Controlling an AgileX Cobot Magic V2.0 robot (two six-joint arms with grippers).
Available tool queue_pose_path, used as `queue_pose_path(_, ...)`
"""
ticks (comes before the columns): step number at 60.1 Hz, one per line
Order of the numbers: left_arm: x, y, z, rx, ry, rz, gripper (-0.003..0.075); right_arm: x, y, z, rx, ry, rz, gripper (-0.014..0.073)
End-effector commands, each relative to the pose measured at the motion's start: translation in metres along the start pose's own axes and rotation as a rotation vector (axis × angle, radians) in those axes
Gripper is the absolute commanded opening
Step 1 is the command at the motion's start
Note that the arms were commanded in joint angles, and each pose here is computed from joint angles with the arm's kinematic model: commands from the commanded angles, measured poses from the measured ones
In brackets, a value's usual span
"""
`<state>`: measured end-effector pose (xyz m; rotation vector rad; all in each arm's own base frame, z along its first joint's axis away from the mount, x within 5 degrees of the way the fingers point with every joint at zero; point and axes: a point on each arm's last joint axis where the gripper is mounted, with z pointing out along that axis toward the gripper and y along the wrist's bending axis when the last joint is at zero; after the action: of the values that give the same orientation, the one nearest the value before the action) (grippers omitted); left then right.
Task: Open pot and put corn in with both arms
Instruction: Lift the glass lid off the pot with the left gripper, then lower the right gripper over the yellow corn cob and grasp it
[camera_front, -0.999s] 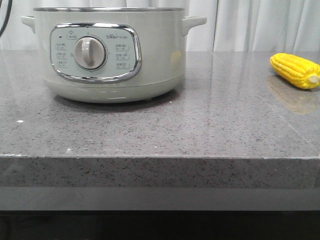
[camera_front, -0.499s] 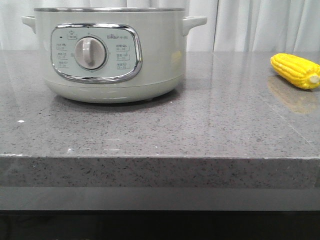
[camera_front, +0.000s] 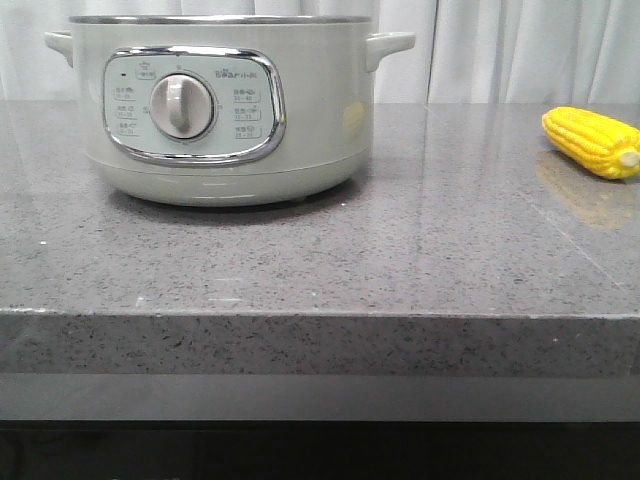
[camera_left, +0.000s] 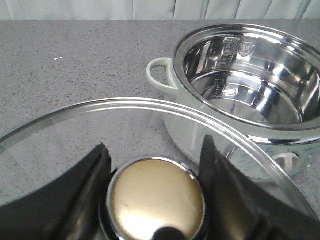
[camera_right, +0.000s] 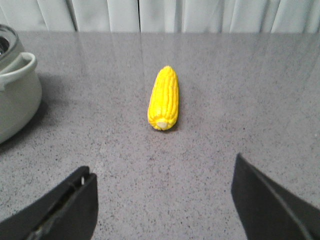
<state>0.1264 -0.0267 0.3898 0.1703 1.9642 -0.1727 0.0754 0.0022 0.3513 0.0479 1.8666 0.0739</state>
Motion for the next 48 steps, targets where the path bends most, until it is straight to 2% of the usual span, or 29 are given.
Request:
queue_pose_path(1,-0.015,-0.001,-0.02,0.007,-0.22,-0.007,0.0263,-0.027,0.001,0.011,0.004,-0.016,-0.001,0.0573)
queue_pose_path(12,-0.01,-0.001,-0.025,0.007,-0.229,-0.007,0.0263,-0.054,0.003,0.043,0.012,0.128,0.001,0.0573)
queue_pose_path(21,-0.01,-0.001,-0.024,0.007,-0.228,-0.007,0.0263,-0.075,0.005,0.085,0.015,0.262,0.009,0.0573)
queue_pose_path(48,-0.01,-0.001,-0.024,0.007,-0.229,-0.007,0.0263,-0.088,0.003,0.216,0.032,0.485,0.012,0.0573)
